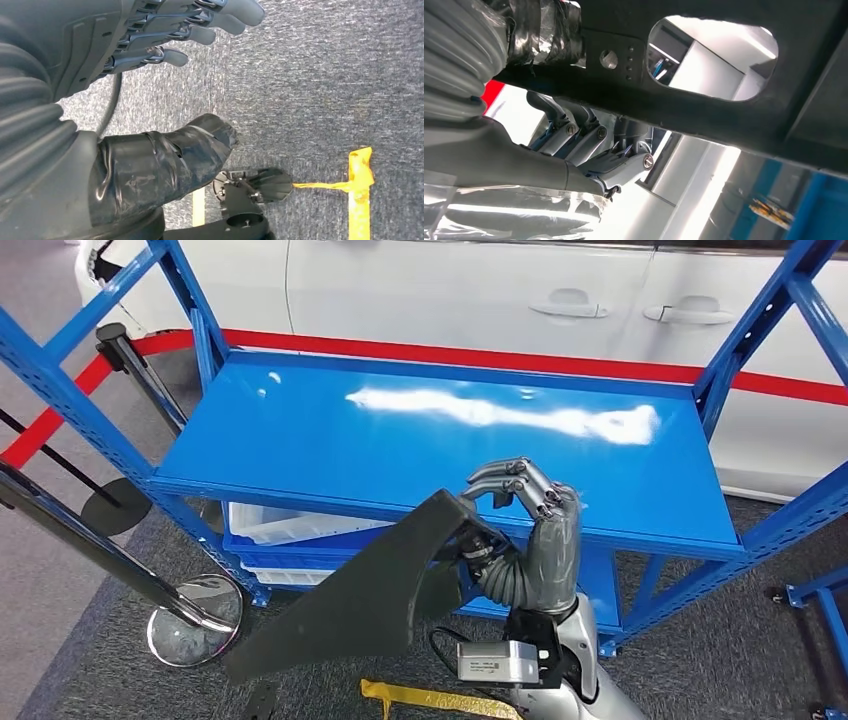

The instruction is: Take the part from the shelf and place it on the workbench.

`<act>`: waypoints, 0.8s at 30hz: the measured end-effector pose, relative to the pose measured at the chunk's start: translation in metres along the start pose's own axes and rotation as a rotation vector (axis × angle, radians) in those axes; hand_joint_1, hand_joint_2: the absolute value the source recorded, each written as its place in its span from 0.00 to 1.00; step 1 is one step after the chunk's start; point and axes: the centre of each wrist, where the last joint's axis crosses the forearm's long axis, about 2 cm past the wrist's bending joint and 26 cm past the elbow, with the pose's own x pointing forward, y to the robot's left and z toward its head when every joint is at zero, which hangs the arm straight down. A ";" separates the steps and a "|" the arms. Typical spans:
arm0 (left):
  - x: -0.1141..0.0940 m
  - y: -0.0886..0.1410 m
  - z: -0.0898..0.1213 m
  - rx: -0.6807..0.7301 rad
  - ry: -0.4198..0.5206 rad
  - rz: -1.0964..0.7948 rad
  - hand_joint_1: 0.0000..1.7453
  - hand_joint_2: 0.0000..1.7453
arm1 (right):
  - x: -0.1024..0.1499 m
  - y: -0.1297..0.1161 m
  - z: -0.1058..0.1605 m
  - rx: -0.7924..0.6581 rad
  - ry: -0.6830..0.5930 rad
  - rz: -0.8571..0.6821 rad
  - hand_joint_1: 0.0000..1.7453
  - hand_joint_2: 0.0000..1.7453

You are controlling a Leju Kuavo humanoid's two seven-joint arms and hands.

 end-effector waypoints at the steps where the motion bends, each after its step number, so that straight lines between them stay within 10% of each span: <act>1: -0.001 0.001 0.000 0.000 0.002 0.000 0.00 1.00 | 0.000 0.000 0.001 0.001 -0.001 -0.001 1.00 1.00; 24: -0.001 0.005 -0.002 0.009 -0.003 0.003 0.00 1.00 | 0.003 0.001 0.002 0.005 -0.014 -0.031 1.00 1.00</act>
